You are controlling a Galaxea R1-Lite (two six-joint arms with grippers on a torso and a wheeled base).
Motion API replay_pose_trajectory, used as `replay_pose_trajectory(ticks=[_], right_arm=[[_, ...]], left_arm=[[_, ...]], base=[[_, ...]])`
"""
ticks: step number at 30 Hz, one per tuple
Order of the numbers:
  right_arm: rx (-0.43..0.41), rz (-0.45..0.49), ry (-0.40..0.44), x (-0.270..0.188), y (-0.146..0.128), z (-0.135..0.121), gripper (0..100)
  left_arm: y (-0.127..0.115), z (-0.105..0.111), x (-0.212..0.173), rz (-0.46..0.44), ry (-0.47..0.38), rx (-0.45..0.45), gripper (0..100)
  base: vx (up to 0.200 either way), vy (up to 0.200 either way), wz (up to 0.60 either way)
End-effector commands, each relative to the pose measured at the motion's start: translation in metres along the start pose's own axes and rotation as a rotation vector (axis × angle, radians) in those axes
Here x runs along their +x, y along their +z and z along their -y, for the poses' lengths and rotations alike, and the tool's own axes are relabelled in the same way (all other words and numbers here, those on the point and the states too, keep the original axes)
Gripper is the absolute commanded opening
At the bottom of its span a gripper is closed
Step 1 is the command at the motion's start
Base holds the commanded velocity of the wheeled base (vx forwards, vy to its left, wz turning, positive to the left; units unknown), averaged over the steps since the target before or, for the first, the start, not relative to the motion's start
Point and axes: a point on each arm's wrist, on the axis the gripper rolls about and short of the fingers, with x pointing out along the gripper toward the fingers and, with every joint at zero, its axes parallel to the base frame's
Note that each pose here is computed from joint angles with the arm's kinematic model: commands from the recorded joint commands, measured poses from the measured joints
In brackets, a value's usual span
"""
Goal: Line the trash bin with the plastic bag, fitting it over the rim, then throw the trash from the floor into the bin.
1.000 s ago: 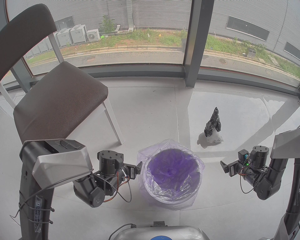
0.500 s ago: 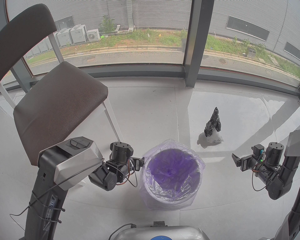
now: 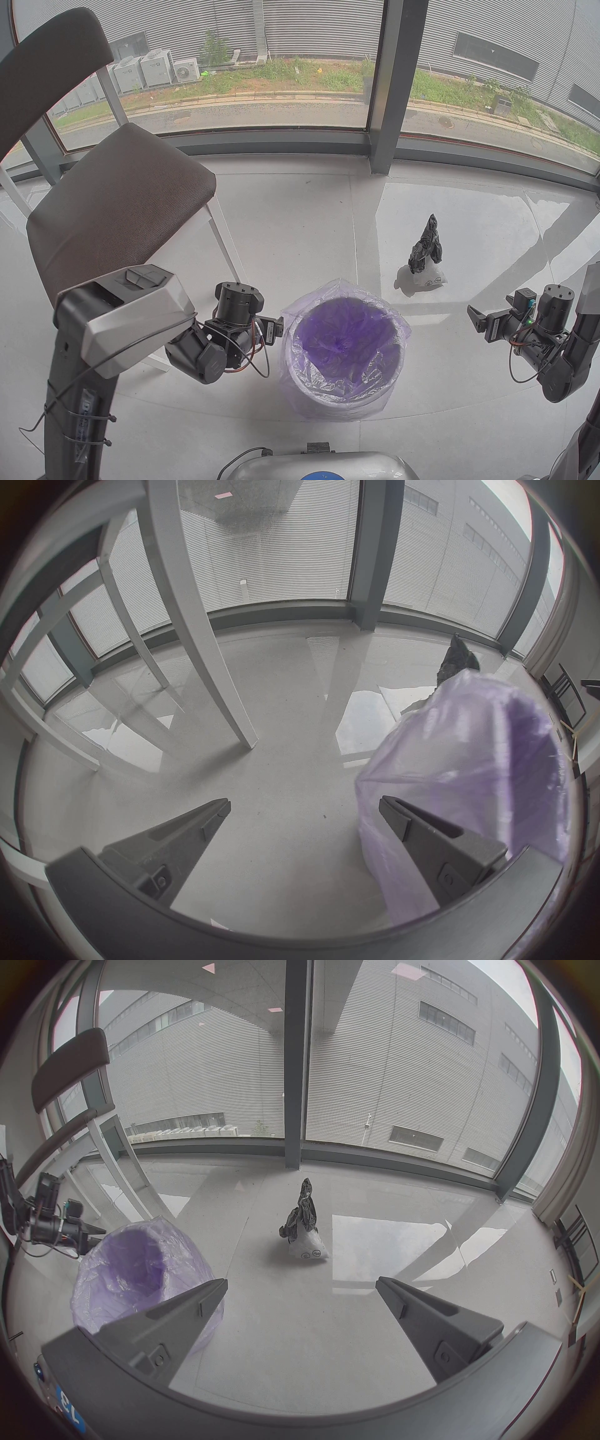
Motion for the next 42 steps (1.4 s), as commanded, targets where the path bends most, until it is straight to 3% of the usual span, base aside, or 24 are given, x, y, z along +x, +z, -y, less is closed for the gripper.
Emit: replay_pose_trajectory(ticks=[1,10,27,31,37,40,42], right_arm=[[-0.004,0.055,0.001,-0.003,0.011,-0.001,100],[-0.08,0.054,-0.015,-0.001,0.01,0.0,100],[-0.097,0.096,-0.093,0.007,0.019,0.02,100],[-0.102,0.112,-0.107,0.007,0.022,0.024,100],[-0.131,0.126,-0.102,0.01,0.026,0.018,100],[-0.13,0.138,-0.101,0.004,0.029,0.017,100],[-0.127,0.149,-0.099,-0.001,0.033,0.016,100]], left_arm=[[0.03,-0.006,-0.061,0.064,0.0,-0.006,100],[0.019,-0.009,-0.1,0.139,0.033,-0.019,100],[-0.01,0.012,-0.116,0.158,-0.005,-0.016,100],[-0.008,0.01,-0.124,0.21,0.001,-0.03,100],[0.001,0.017,-0.161,0.332,-0.11,-0.049,100],[-0.001,0.024,-0.177,0.351,-0.184,-0.024,100],[-0.003,0.023,-0.179,0.349,-0.183,-0.01,100]], base=[[0.0,0.0,0.0],[0.0,0.0,0.0],[0.0,0.0,0.0],[0.0,0.0,0.0],[0.0,0.0,0.0],[0.0,0.0,0.0],[0.0,0.0,0.0]])
